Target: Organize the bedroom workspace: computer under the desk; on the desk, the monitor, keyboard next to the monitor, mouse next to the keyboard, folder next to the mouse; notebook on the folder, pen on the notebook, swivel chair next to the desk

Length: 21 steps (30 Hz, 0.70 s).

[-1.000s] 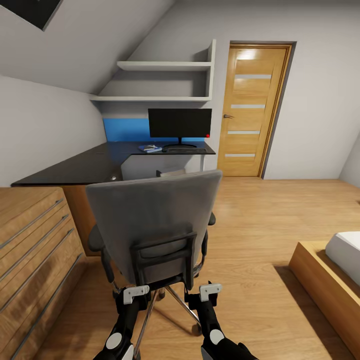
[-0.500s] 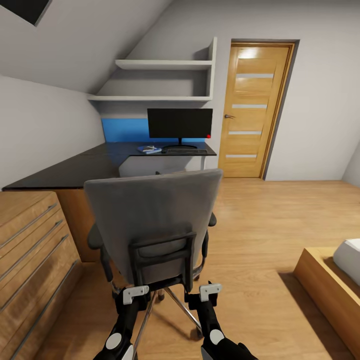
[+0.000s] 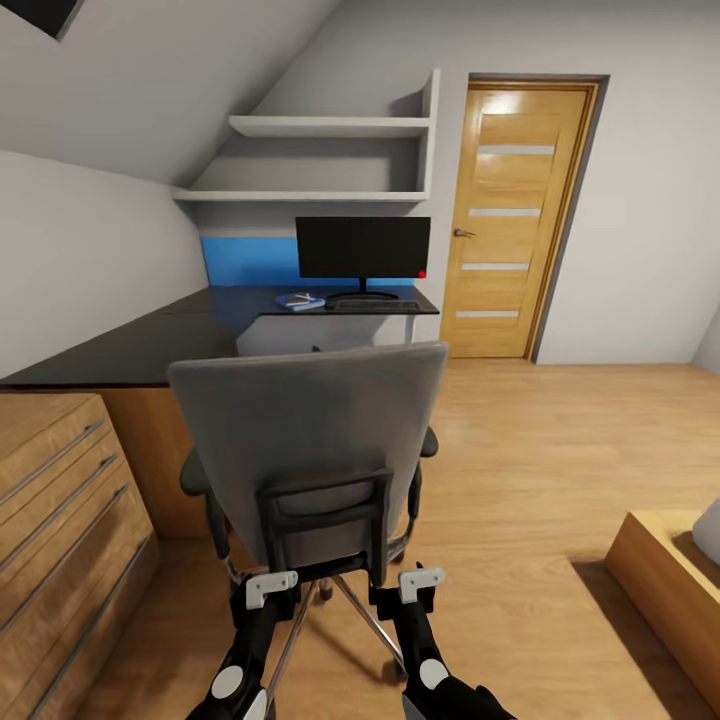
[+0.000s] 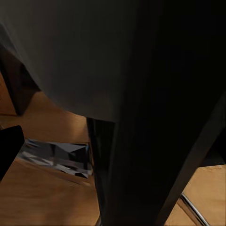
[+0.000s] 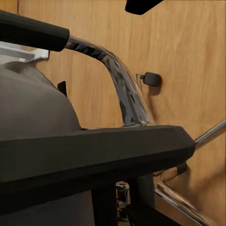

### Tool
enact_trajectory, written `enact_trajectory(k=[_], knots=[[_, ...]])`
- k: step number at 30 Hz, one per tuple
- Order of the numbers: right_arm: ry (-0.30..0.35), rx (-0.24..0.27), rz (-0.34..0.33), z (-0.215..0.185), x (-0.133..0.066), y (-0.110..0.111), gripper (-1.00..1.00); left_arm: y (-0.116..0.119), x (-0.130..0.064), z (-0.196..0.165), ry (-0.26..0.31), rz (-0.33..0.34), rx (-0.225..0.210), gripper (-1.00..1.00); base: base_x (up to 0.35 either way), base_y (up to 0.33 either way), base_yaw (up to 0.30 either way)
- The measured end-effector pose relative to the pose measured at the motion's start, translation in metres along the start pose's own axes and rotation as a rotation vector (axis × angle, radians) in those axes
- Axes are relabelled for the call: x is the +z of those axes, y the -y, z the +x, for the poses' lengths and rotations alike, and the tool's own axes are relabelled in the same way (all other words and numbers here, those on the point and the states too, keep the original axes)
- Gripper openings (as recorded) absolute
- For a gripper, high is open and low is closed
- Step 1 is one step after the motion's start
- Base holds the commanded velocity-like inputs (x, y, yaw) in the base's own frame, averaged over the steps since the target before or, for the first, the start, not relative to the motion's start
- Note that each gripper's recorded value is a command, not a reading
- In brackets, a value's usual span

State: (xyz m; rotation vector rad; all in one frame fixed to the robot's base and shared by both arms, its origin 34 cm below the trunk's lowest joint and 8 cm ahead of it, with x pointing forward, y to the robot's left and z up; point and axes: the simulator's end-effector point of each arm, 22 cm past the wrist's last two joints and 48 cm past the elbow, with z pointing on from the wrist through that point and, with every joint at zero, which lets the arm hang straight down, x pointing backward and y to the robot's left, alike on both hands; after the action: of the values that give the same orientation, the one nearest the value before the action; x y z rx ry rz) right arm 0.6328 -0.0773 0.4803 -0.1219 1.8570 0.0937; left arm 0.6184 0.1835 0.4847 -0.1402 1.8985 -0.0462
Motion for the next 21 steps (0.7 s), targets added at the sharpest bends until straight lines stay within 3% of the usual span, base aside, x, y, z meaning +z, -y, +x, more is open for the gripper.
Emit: enact_trajectory(k=[13,21], knots=[[0.000,-0.002,-0.002,-0.0001,-0.0001,-0.0005,1.00,-0.0006,-0.0002,0.0005,-0.001,-0.003,0.000,1.00,0.241,0.006,0.000],[0.001,0.002,0.002,-0.0004,0.0001,0.0006,1.00,-0.0027,-0.0009,0.0057,-0.012,-0.008,0.003,1.00,0.274,-0.148,0.000]])
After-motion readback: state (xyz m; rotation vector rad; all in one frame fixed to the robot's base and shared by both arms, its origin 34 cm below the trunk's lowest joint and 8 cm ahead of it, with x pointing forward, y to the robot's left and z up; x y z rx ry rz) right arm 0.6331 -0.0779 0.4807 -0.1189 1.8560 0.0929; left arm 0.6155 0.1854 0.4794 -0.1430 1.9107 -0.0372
